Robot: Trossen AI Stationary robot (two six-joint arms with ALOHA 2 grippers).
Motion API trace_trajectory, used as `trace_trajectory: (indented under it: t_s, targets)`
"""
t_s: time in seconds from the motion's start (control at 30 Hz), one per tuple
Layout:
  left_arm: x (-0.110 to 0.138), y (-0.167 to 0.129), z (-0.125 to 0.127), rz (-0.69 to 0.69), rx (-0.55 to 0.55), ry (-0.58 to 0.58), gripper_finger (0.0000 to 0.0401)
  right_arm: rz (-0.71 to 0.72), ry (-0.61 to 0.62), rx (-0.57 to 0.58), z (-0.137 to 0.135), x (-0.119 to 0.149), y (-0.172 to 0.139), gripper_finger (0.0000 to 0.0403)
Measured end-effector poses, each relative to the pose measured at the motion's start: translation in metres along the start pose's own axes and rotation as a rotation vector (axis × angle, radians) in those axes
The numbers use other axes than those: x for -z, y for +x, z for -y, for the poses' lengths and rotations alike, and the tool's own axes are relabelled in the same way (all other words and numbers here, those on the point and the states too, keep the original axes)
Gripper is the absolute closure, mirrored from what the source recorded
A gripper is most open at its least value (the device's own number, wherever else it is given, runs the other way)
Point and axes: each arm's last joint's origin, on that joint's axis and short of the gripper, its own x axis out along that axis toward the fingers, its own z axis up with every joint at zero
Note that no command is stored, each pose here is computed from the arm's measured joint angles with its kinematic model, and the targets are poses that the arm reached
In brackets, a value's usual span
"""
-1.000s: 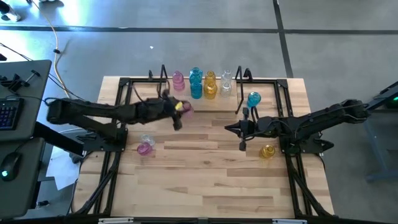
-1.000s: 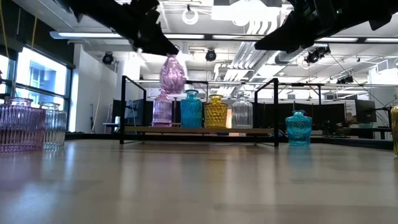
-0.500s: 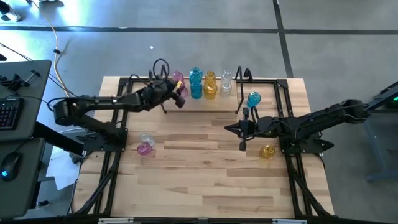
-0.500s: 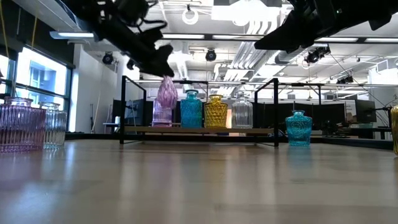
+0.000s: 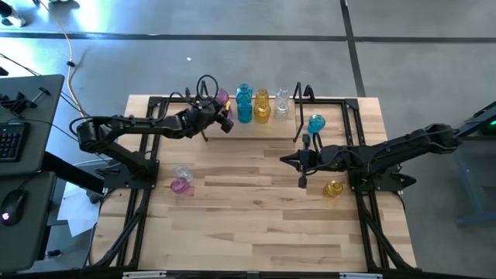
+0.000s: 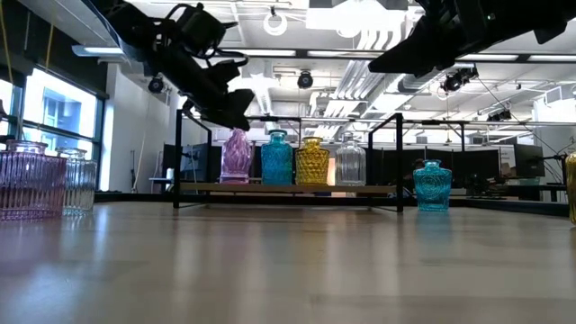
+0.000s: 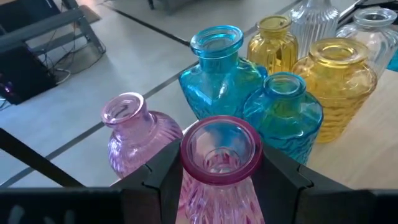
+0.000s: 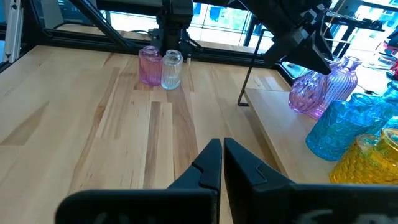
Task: Sort vases onto shelf
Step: Put the bottom pink vase on the shelf aligned with the pink vase
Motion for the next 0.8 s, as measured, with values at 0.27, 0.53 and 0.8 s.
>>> trace_trajectory:
  t_s: [0.27, 0.53, 0.8]
  targets:
    - [0.0038, 0.0018, -0.0045, -0.038, -0.028, -0.004, 0.0253, -0.001, 0.0, 0.004, 0.0001, 0.0, 0.0, 0.0403]
    - [0.0064, 0.0017, -0.0046, -0.063, -0.029, 0.007, 0.0253, -0.001, 0.0, 0.003, 0.0001, 0.0001, 0.0, 0.0403]
    - [0.0083, 0.0046, -0.007, -0.068, -0.039, -0.002, 0.0253, -0.001, 0.0, 0.003, 0.0001, 0.0001, 0.0, 0.0403]
